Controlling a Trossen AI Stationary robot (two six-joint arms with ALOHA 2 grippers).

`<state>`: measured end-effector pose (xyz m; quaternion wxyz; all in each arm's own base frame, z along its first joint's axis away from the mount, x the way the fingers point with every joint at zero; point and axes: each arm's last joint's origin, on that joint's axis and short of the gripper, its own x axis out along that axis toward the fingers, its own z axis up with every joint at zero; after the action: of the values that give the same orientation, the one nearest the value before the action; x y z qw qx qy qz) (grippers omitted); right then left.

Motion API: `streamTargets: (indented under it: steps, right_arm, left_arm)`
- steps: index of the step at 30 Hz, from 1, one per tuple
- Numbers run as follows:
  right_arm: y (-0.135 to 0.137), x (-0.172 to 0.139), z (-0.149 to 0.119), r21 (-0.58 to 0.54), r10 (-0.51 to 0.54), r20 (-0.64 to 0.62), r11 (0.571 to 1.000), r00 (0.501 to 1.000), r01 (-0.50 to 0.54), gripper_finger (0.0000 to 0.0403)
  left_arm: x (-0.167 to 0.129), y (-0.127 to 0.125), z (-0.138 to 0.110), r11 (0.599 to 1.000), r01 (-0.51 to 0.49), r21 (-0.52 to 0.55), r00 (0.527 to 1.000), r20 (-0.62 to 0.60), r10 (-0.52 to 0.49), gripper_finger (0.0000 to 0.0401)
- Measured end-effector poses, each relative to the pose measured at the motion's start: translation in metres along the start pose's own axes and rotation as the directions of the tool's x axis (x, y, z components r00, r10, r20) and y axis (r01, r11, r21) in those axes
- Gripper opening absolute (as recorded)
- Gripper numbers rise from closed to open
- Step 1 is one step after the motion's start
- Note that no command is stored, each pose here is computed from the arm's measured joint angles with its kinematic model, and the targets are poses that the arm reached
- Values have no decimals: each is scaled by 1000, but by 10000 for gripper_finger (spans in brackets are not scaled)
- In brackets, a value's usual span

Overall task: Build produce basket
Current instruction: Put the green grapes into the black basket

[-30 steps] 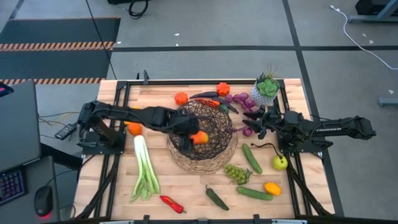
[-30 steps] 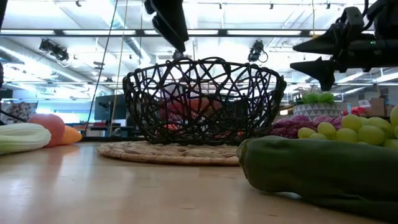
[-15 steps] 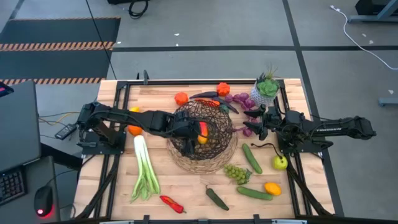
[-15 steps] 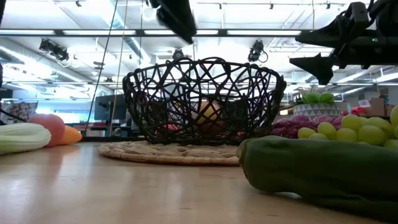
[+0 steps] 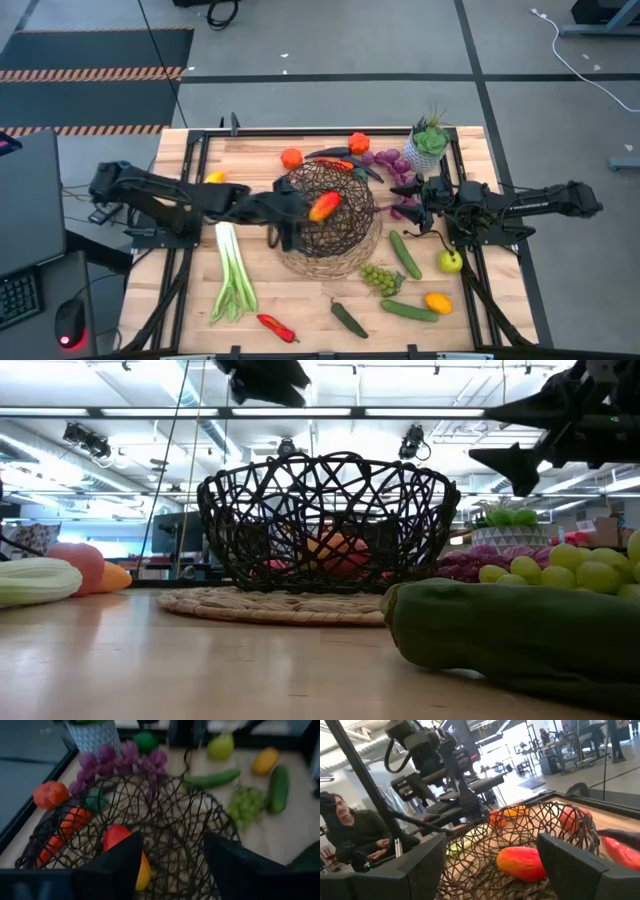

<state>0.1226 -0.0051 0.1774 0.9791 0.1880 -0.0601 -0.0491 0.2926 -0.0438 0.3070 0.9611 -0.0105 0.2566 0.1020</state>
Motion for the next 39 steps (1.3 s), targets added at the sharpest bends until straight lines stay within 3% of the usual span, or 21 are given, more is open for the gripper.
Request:
streamTargets:
  steps: [5,12,16,21,27,30,35,39]
  right_arm:
    - [3,0,-3,19,-2,-22,1000,1000,3,313]
    - [8,-1,-9,-7,13,-59,1000,998,-13,313]
    - [12,2,-13,-50,-38,-100,998,994,33,313]
    - [29,16,4,-112,-27,-111,994,993,15,313]
    - [62,42,32,-232,-32,-261,972,965,-30,313]
    - [81,55,44,-269,-70,-393,962,917,-41,313]
    - [112,76,52,-283,-131,-572,958,810,-46,310]
    - [134,90,44,-246,-153,-695,969,703,-33,309]
  left_arm:
    - [-26,14,-23,998,31,-55,988,156,-22,215]
    - [-41,34,-76,989,69,-133,939,343,-19,210]
    - [-43,38,-98,982,95,-165,916,401,-21,205]
    - [-40,39,-117,984,102,-145,906,423,-32,198]
    - [-44,42,-138,979,160,-128,804,592,-54,197]
    - [-47,45,-149,975,175,-137,774,632,-50,196]
    - [-47,46,-158,976,174,-134,775,630,-51,196]
    - [-46,46,-161,980,160,-119,783,619,-53,196]
